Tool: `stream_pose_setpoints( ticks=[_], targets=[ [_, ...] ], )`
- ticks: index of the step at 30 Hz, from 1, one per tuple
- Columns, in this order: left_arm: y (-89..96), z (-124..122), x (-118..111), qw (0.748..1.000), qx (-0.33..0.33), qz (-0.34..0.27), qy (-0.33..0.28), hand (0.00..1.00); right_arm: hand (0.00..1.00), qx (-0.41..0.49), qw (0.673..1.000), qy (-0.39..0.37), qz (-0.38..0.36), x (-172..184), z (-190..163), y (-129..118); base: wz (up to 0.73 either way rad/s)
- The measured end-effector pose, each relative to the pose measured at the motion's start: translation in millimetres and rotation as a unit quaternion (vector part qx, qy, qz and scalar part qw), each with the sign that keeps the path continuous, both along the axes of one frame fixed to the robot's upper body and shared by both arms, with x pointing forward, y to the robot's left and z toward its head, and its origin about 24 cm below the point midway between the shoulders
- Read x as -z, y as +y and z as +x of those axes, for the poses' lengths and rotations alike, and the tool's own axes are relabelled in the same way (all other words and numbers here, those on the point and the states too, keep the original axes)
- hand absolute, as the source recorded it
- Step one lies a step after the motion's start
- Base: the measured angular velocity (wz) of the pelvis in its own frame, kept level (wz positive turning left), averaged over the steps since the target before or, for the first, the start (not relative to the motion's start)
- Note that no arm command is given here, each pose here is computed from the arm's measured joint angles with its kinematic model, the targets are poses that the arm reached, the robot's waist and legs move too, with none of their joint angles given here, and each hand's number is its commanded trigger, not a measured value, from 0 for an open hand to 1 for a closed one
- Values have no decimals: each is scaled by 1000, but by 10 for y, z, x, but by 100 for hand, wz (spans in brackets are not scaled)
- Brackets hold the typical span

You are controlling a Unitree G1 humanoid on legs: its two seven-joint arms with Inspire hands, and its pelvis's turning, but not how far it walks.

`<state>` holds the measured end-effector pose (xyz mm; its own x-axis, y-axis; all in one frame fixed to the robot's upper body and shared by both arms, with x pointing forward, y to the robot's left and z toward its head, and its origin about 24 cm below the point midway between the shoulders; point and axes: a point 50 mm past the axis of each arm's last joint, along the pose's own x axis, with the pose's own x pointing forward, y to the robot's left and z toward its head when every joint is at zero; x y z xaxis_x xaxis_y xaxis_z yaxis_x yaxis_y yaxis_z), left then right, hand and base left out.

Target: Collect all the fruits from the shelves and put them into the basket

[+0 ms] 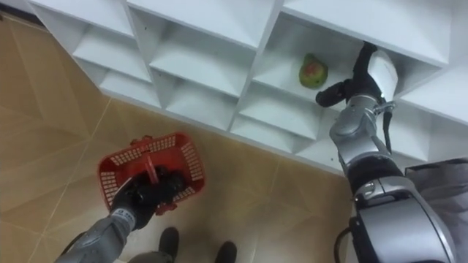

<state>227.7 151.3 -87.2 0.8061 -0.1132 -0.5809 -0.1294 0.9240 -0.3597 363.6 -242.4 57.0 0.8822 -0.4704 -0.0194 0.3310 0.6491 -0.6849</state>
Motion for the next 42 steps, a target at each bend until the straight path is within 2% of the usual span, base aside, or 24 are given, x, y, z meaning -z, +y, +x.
stream_pose_setpoints(
  ticks=[15, 29, 42],
  targets=[
    [-94, 64, -39, 1000, 17, -7, -9, 100, 0, -7, 1000, 13, -5, 20, -2, -6, -1],
    [-105, 45, 46, 1000, 12, -1, 16, 100, 0, -5, 1000, 26, -8, -6, 30, -10, 0],
    [-146, 38, 50, 1000, 18, -2, 17, 100, 0, -8, 999, 17, -49, -56, 47, -5, 1]
  ],
)
